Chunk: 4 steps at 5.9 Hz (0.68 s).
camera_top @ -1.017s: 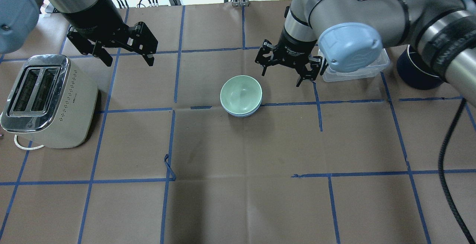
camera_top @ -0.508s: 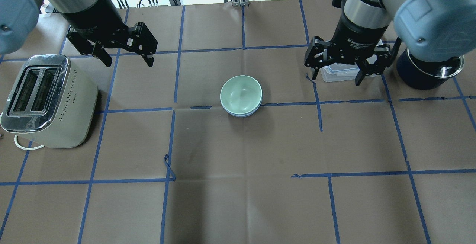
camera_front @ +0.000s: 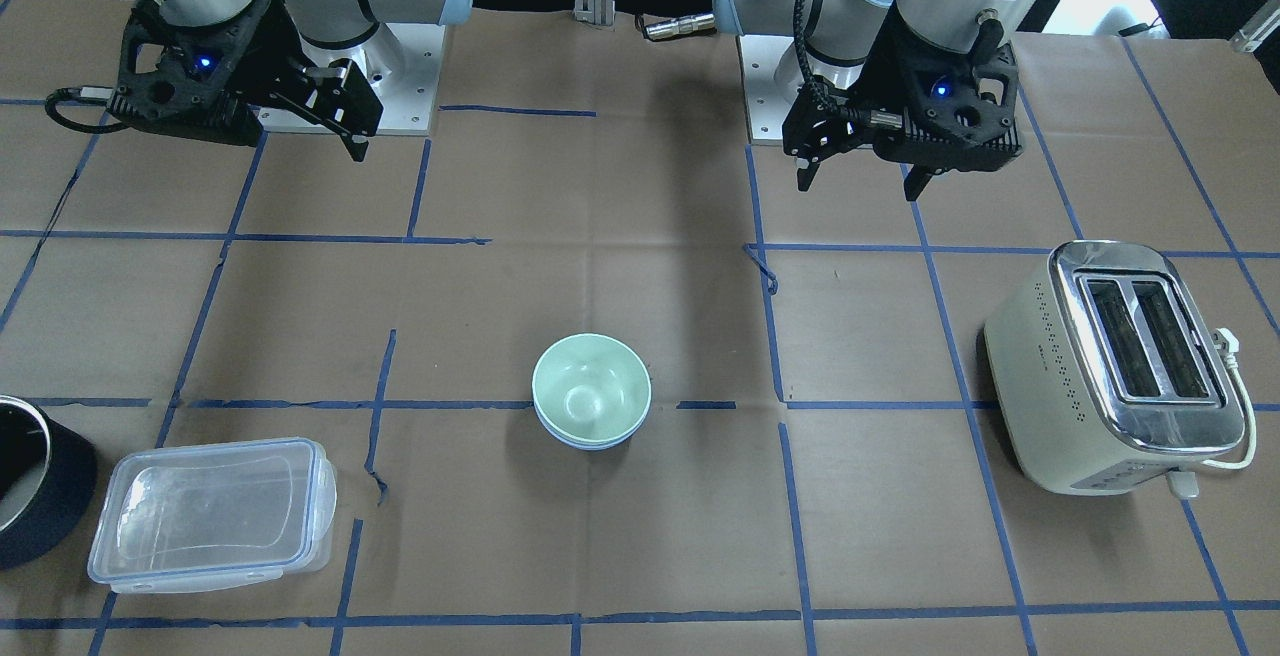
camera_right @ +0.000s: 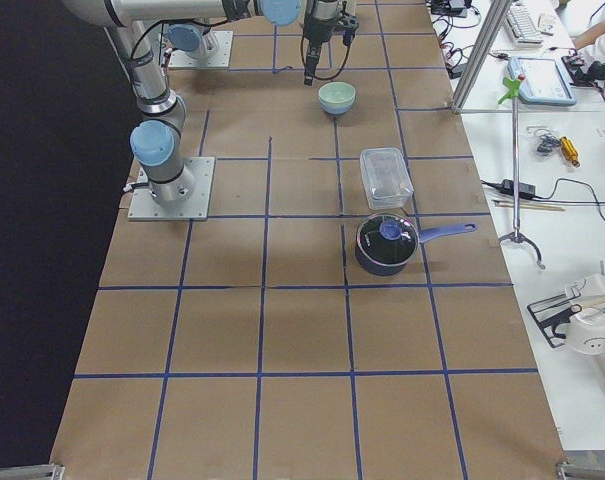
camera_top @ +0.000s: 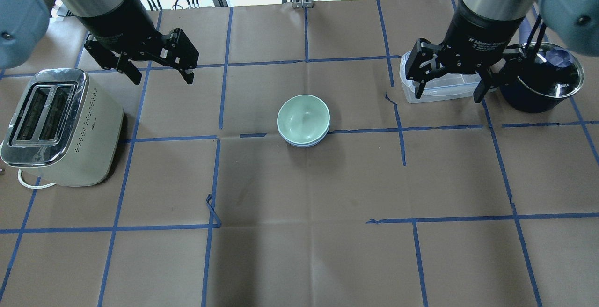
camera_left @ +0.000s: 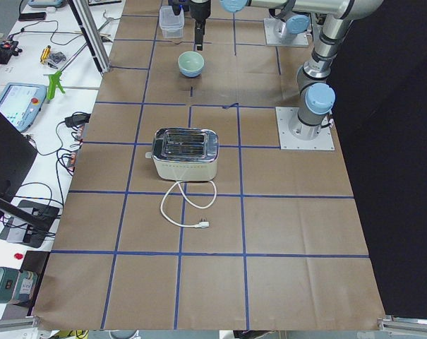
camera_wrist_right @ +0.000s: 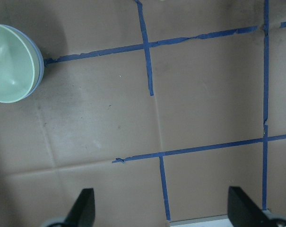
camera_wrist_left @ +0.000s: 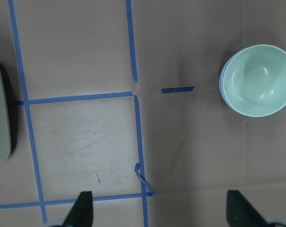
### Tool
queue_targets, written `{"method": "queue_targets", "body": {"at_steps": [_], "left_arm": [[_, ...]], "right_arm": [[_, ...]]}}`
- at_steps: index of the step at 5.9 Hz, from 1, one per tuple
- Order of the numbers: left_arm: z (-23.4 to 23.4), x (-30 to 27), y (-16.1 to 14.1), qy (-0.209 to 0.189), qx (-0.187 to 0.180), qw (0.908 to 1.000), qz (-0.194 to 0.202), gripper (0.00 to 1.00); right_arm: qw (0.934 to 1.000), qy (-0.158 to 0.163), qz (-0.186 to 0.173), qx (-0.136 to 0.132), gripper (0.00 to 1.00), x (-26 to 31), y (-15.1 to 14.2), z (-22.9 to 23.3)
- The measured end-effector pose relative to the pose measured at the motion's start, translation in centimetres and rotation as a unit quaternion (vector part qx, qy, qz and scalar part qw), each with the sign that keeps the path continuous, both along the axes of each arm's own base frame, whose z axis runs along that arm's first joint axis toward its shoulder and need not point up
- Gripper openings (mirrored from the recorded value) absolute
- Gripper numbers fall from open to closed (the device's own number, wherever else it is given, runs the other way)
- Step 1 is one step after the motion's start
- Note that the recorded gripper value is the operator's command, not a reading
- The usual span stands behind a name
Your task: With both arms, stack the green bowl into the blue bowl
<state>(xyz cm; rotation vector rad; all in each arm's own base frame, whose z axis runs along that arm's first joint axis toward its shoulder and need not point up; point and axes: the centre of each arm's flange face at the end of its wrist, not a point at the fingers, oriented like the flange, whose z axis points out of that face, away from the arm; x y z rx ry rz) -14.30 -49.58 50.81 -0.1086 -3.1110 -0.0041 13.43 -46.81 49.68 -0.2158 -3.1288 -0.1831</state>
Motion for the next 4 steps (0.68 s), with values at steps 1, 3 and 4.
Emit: {"method": "queue_targets", "body": {"at_steps": [1,3,4], "left_arm": [[-0.02,0.01,0.00,0.000,0.000,1.0000,0.000,0.98],[0.01,0.06,-0.02,0.000,0.000,1.0000,0.000,0.98],[0.01,0.07,-0.03,0.000,0.000,1.0000,0.000,0.98]], "right_arm": [[1.0000,0.001,0.002,-0.003,1.00,0.02,0.12,0.26],[1.0000,0.003,0.003,-0.008,1.00,0.40,0.27,0.65],[0.9999,0.003,0.004,-0.010,1.00,0.47,0.29,0.72]]}}
